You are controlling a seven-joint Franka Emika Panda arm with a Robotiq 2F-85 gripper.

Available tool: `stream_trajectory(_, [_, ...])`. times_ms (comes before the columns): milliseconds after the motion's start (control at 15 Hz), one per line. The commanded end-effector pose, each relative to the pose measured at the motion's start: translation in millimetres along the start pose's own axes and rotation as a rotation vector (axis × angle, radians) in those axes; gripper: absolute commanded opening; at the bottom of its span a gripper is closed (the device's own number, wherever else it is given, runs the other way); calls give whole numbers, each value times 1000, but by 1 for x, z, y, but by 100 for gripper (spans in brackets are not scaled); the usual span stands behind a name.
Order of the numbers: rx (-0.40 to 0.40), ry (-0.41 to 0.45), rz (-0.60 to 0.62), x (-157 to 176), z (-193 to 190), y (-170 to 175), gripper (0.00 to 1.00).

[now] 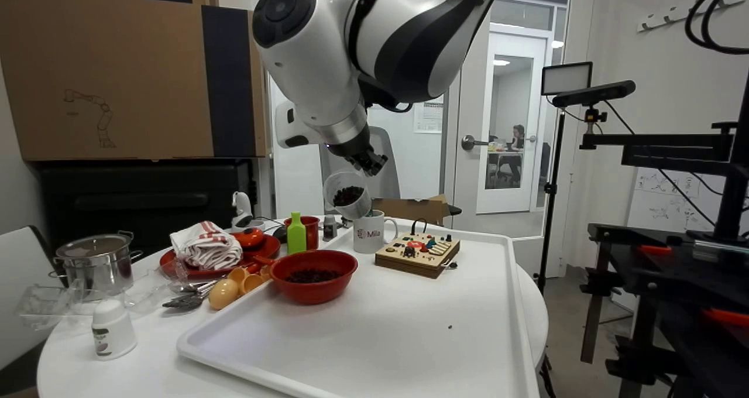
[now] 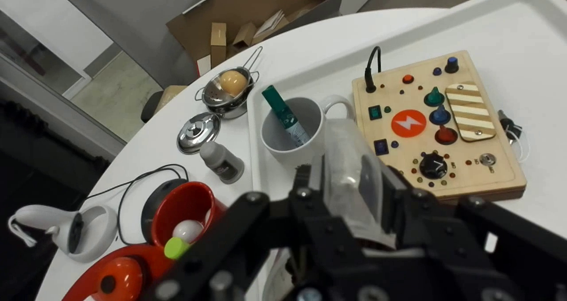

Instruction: Get the contents in the jar and pour them in the red bowl

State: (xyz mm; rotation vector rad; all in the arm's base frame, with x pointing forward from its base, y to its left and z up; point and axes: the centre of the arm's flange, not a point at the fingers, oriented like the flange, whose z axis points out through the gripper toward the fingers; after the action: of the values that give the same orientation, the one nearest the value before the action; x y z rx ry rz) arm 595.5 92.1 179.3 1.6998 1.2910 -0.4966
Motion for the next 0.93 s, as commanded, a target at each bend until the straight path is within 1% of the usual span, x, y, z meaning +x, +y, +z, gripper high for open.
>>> stream_trajectory(0, [-40,-95,-64,19,10,9,7])
stream_trajectory(333, [-97,-175,-104,34,9,13,7])
stream_trajectory(600, [-194,-237,-140,44,-5,18,7])
stream_trajectory(733, [-228,-263,-156,47,-10,17,7])
stream_trajectory(800, [-236,-270,-158,47,-11,16,7])
stream_trajectory(867, [-226,-255,-160,47,-12,14,7])
